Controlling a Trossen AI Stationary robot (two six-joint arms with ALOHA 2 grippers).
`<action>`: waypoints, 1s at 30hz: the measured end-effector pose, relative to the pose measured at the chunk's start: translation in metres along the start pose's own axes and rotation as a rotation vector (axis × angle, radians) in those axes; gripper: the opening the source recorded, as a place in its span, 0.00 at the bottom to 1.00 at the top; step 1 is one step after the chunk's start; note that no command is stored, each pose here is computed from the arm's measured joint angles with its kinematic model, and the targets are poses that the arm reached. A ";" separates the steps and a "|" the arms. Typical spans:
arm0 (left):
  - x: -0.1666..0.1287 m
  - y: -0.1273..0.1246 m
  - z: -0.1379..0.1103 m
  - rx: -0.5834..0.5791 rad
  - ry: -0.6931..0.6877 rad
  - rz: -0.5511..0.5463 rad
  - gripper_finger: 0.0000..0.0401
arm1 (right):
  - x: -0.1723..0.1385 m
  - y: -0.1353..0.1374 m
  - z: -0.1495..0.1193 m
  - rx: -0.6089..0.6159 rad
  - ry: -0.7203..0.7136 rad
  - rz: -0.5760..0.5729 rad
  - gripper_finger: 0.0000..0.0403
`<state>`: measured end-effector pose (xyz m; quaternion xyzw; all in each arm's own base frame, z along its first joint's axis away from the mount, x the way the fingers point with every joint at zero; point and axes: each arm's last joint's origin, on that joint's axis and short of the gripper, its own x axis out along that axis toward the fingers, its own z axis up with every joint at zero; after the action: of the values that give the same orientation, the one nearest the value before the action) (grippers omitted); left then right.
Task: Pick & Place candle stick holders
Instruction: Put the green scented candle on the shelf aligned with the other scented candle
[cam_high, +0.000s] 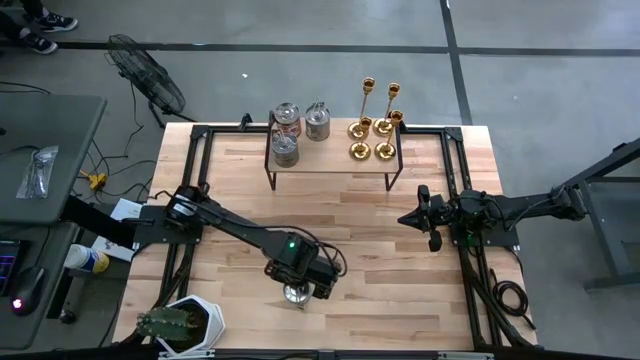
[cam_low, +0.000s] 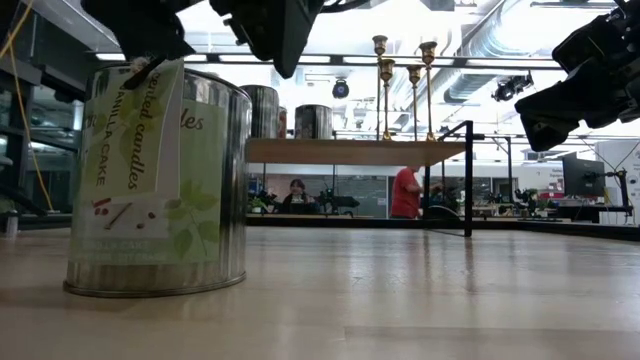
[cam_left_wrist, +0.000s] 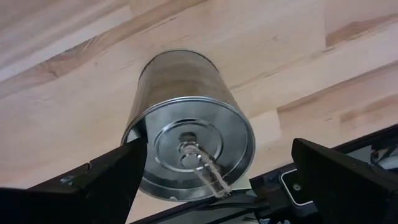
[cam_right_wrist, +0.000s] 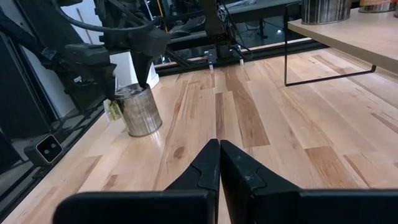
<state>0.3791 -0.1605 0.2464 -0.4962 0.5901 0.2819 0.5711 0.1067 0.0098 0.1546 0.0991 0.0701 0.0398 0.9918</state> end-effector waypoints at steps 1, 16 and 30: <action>0.000 0.000 0.000 0.013 0.001 -0.003 0.98 | 0.000 0.000 0.000 0.000 0.000 0.000 0.01; -0.023 0.000 -0.010 0.105 -0.066 0.051 0.98 | 0.000 0.000 0.000 0.000 0.000 0.000 0.01; -0.006 -0.002 -0.020 0.138 -0.121 0.083 0.98 | 0.000 0.000 0.000 0.000 0.000 0.000 0.01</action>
<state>0.3724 -0.1774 0.2565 -0.4129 0.5928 0.2935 0.6261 0.1067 0.0098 0.1547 0.0991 0.0699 0.0398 0.9918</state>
